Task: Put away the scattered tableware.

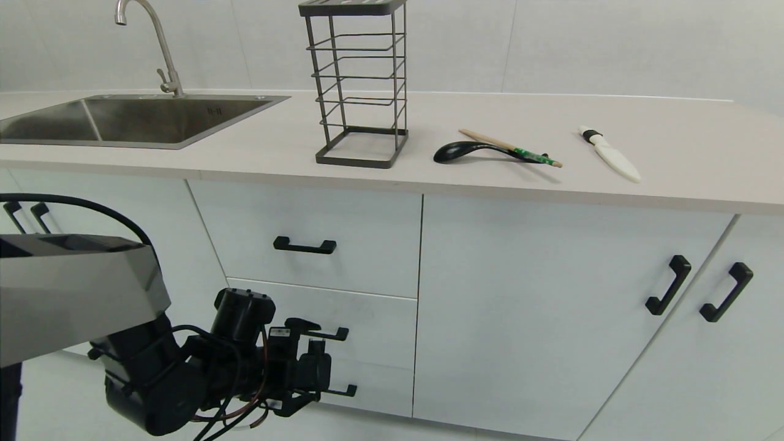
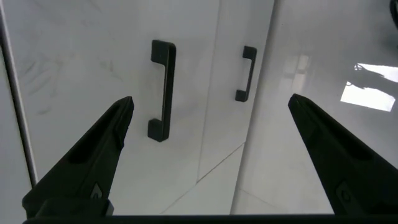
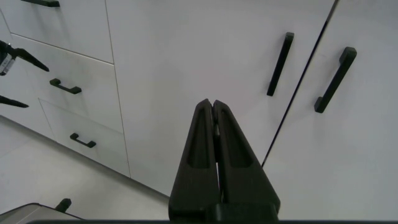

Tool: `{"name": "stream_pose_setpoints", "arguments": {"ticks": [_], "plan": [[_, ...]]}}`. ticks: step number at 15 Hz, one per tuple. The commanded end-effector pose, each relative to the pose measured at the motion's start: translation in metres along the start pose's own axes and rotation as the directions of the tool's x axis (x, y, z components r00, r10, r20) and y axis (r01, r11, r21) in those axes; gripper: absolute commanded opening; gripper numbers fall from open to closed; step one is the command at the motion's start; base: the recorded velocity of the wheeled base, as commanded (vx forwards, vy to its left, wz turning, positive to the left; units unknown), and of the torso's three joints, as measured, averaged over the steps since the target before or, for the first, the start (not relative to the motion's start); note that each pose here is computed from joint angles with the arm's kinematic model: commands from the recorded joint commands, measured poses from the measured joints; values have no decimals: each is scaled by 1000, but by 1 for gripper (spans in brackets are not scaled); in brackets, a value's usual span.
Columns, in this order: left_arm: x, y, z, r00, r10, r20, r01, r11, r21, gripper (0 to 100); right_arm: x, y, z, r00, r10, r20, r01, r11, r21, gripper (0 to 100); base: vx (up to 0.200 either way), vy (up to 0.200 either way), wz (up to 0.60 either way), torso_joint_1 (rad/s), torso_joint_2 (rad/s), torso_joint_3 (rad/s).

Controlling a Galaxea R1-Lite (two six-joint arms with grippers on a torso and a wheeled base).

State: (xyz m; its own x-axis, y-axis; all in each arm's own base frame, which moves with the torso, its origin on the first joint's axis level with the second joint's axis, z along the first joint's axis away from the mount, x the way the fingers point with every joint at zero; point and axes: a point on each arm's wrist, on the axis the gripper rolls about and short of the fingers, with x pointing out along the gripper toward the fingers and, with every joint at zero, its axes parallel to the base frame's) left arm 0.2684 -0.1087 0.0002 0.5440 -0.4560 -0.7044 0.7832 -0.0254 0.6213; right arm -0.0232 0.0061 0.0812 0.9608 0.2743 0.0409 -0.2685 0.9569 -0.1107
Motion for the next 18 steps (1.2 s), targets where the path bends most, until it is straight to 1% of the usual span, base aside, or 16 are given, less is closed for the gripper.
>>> {"name": "stream_pose_setpoints", "arguments": {"ticks": [1, 3, 6, 10, 12, 13, 14, 15, 17, 18], "plan": [[17, -1, -3, 1000, -22, -2, 22, 1000, -3, 100, 0, 0, 0, 1000, 1, -1, -1, 1000, 0, 0, 0, 0, 0, 0, 0, 0], [24, -5, -7, 999, -36, -8, 36, 999, -10, 100, 0, 0, 0, 1000, 1, -1, -1, 1000, 0, 0, 0, 0, 0, 0, 0, 0], [38, 1, -10, 1000, -7, -3, 7, 1000, -9, 100, 0, 0, 0, 1000, 1, -1, -1, 1000, 0, 0, 0, 0, 0, 0, 0, 0], [48, 3, -16, 1000, -5, -11, 4, 1000, -24, 100, 0, 0, 0, 1000, 1, -1, -1, 1000, 0, 0, 0, 0, 0, 0, 0, 0], [54, 7, -21, 1000, 5, -17, -6, 999, -33, 100, 0, 0, 0, 1000, 1, -1, -1, 1000, 0, 0, 0, 0, 0, 0, 0, 0], [55, 6, -22, 1000, 2, -19, -2, 999, -35, 100, 0, 0, 0, 1000, 1, -1, -1, 1000, 0, 0, 0, 0, 0, 0, 0, 0], [58, 3, -26, 1000, -7, -26, 6, 999, -44, 100, 0, 0, 0, 1000, 1, -1, -1, 1000, 0, 0, 0, 0, 0, 0, 0, 0], [60, 2, -28, 1000, -13, -28, 11, 999, -47, 100, 0, 0, 0, 1000, 1, -1, -1, 1000, 0, 0, 0, 0, 0, 0, 0, 0], [62, 2, -33, 999, -7, -36, 4, 998, -66, 100, 0, 0, 0, 1000, 1, -1, -1, 1000, 0, 0, 0, 0, 0, 0, 0, 0], [65, 3, -35, 999, -2, -40, -2, 996, -94, 100, 0, 0, 0, 1000, 1, -1, -1, 1000, 0, 0, 0, 0, 0, 0, 0, 0]]}}
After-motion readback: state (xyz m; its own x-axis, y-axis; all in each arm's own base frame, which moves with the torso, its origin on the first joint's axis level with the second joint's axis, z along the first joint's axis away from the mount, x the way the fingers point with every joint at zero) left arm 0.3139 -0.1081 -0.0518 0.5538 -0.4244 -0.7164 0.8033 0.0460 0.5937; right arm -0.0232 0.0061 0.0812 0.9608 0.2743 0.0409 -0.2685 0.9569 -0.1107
